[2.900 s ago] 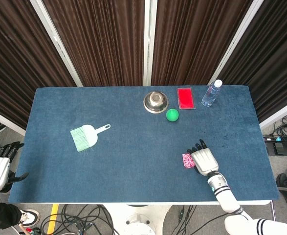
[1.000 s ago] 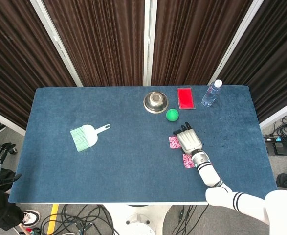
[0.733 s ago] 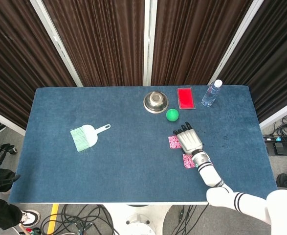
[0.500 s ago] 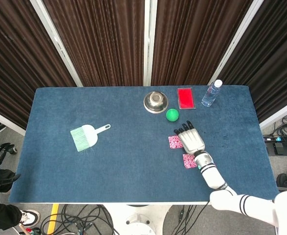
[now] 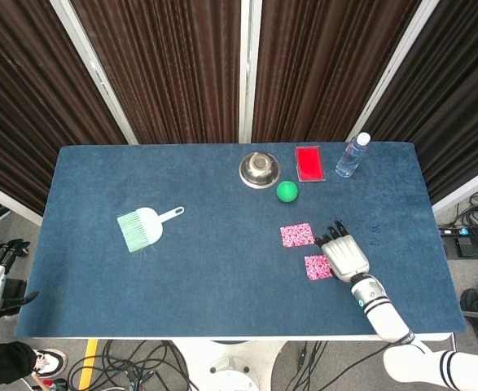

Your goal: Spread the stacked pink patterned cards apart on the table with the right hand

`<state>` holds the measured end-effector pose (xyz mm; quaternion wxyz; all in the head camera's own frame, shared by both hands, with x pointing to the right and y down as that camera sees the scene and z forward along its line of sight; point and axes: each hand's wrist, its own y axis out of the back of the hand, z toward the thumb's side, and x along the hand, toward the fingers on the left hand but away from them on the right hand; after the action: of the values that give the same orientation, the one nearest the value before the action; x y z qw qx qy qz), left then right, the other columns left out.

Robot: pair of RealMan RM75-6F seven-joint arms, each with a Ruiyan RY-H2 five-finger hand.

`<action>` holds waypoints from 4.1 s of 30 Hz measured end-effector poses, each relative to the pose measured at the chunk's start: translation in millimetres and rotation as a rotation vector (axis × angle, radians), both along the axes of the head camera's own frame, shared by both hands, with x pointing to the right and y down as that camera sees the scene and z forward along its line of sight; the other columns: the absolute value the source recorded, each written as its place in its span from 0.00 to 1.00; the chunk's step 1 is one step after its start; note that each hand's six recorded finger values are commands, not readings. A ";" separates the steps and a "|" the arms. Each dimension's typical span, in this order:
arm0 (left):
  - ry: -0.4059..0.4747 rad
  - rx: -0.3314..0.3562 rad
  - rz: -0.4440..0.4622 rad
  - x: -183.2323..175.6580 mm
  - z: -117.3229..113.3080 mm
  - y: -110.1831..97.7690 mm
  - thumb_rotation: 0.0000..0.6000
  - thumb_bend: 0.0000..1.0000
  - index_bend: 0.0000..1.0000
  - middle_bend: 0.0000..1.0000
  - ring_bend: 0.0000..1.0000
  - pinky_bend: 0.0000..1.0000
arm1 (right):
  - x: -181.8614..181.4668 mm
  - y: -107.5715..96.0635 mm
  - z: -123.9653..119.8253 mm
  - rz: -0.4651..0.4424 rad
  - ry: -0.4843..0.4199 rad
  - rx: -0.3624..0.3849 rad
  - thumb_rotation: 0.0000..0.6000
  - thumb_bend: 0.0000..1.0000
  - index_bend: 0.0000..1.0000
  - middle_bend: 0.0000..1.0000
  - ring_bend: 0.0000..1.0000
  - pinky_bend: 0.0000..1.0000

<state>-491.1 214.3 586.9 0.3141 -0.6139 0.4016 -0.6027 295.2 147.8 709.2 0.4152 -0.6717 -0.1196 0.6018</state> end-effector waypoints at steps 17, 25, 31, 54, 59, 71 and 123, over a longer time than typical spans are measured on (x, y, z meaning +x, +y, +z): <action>0.006 -0.005 -0.005 -4.0 0.7 4.0 1.00 0.00 0.20 0.13 0.11 0.24 | 0.9 17.7 17.8 0.009 -0.030 -0.021 1.00 0.12 0.26 0.29 0.11 0.01; 0.008 -0.006 -0.013 -6.4 1.6 4.5 1.00 0.00 0.20 0.13 0.11 0.24 | -5.9 16.8 20.2 0.001 -0.042 -0.021 1.00 0.13 0.29 0.32 0.12 0.01; 0.012 -0.012 -0.013 -5.4 3.2 4.7 1.00 0.00 0.20 0.13 0.11 0.24 | -7.2 17.7 21.9 0.003 -0.039 -0.031 1.00 0.13 0.30 0.32 0.12 0.01; 0.017 -0.010 -0.019 -8.2 2.8 6.3 1.00 0.00 0.20 0.13 0.11 0.24 | -10.8 15.5 20.3 0.000 -0.037 0.001 1.00 0.20 0.38 0.40 0.16 0.02; 0.019 -0.008 -0.021 -8.4 2.1 5.8 1.00 0.00 0.20 0.13 0.11 0.24 | -12.1 14.2 17.5 0.003 -0.052 0.009 1.00 0.20 0.40 0.41 0.17 0.02; 0.019 -0.008 -0.017 -7.2 2.4 5.0 1.00 0.00 0.20 0.13 0.11 0.24 | -2.3 -13.7 -1.0 0.052 -0.067 0.083 1.00 0.20 0.41 0.42 0.17 0.02; -0.009 0.017 -0.017 -5.8 -6.8 -0.7 1.00 0.00 0.20 0.13 0.11 0.24 | 45.1 -69.3 -18.6 0.158 -0.133 0.207 1.00 0.13 0.16 0.23 0.05 0.00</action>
<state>-496.9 213.6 580.1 0.3160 -0.6052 0.4102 -0.6047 340.3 78.5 690.6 0.4249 -0.6521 -0.2607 0.5712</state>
